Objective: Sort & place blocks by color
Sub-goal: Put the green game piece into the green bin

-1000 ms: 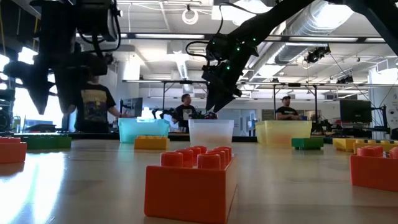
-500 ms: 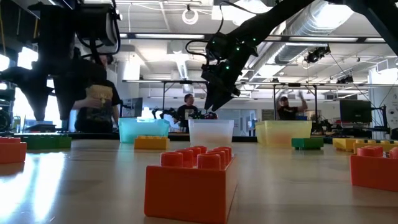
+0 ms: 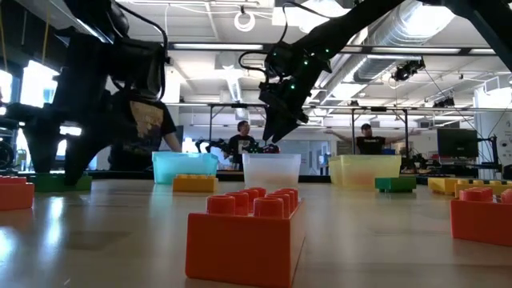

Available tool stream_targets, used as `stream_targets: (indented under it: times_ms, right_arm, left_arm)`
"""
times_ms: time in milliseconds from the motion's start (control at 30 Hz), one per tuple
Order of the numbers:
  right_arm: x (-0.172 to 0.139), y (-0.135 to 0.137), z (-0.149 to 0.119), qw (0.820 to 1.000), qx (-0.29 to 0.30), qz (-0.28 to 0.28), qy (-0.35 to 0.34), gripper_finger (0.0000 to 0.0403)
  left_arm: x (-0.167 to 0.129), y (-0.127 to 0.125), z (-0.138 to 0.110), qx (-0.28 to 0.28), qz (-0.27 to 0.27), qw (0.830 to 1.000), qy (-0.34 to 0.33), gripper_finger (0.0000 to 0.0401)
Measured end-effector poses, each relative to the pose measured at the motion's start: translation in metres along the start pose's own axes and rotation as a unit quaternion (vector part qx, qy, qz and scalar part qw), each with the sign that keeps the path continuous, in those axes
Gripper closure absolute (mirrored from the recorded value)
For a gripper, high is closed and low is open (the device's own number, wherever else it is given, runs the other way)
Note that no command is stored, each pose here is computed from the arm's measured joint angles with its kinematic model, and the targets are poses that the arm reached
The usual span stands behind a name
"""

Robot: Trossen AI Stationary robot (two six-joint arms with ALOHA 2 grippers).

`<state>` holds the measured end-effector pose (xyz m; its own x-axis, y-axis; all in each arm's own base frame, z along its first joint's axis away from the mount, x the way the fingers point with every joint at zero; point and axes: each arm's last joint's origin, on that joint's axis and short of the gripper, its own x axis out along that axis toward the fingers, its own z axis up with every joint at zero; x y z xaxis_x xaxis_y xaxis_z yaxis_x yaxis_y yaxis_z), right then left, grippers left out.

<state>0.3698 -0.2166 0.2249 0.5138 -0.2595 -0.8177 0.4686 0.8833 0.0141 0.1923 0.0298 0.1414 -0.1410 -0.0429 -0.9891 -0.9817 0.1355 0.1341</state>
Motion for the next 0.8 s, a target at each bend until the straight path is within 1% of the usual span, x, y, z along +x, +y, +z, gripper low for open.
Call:
stream_targets:
  times_ms: [100, 167, 267, 400, 600, 700, 800]
  right_arm:
    - [0.000, 0.000, 0.000, 1.000, -0.001, 0.000, 0.000, 0.0190]
    - [0.000, 0.000, 0.000, 1.000, -0.001, 0.000, 0.000, 0.0190]
    - [0.000, 0.000, 0.000, 1.000, 0.001, 0.000, 0.000, 0.0190]
    - [0.000, 0.000, -0.002, 1.000, 0.003, 0.000, 0.008, 0.0190]
    - [-0.001, 0.001, -0.006, 0.999, 0.041, 0.005, 0.031, 0.0190]
    - [-0.001, 0.003, -0.008, 0.996, 0.068, 0.026, 0.043, 0.0190]
    - [-0.002, 0.004, -0.008, 0.993, 0.100, 0.045, 0.046, 0.0190]
  left_arm:
    - [0.005, -0.003, 0.001, 0.006, 0.005, 1.000, 0.004, 0.0162]
    - [0.006, -0.005, 0.001, 0.018, 0.002, 1.000, 0.006, 0.0175]
    - [0.007, -0.007, 0.002, 0.036, -0.005, 0.999, 0.008, 0.0216]
    - [0.006, -0.007, 0.002, 0.056, -0.005, 0.998, 0.005, 0.0290]
    - [0.001, -0.007, 0.005, 0.109, -0.020, 0.994, -0.004, 0.0293]
    - [-0.012, -0.008, 0.010, 0.139, -0.047, 0.989, -0.029, 0.0293]
    - [-0.025, -0.009, 0.017, 0.163, -0.062, 0.983, -0.062, 0.0293]
